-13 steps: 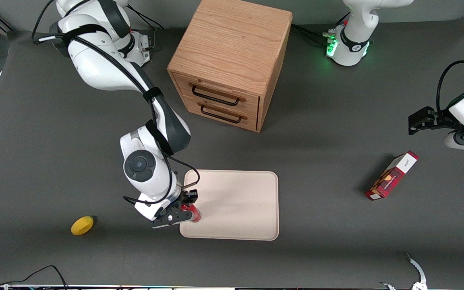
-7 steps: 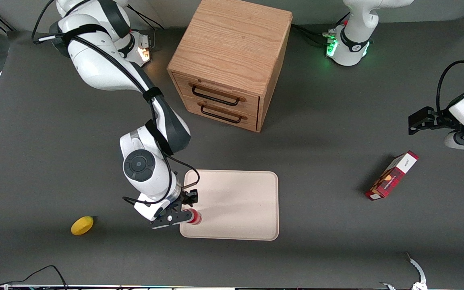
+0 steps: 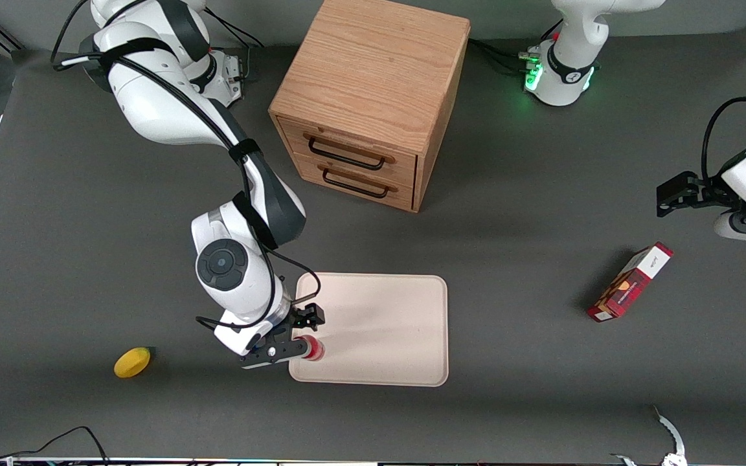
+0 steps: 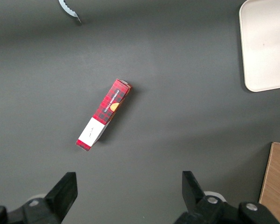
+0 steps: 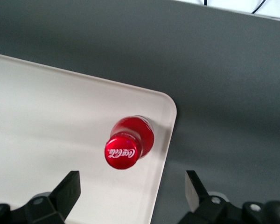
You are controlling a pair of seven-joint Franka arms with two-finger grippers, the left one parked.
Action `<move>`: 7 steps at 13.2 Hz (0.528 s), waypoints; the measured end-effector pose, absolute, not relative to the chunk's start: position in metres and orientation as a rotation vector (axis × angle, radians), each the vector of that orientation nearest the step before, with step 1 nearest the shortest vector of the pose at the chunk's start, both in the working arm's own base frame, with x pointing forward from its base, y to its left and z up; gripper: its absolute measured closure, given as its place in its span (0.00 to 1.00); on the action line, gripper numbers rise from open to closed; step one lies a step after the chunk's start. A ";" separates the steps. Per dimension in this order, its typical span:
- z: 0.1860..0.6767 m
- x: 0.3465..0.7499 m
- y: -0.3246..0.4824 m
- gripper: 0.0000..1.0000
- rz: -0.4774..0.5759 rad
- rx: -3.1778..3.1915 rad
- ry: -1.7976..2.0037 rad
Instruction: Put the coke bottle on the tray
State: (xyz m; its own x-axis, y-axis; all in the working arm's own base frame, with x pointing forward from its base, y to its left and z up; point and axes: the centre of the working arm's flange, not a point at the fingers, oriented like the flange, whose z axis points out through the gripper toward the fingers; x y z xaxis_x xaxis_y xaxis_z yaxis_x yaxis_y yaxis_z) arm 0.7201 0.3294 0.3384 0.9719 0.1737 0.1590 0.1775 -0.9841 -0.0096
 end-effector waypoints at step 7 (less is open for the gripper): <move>0.422 0.699 0.300 0.00 -0.171 -3.145 -0.239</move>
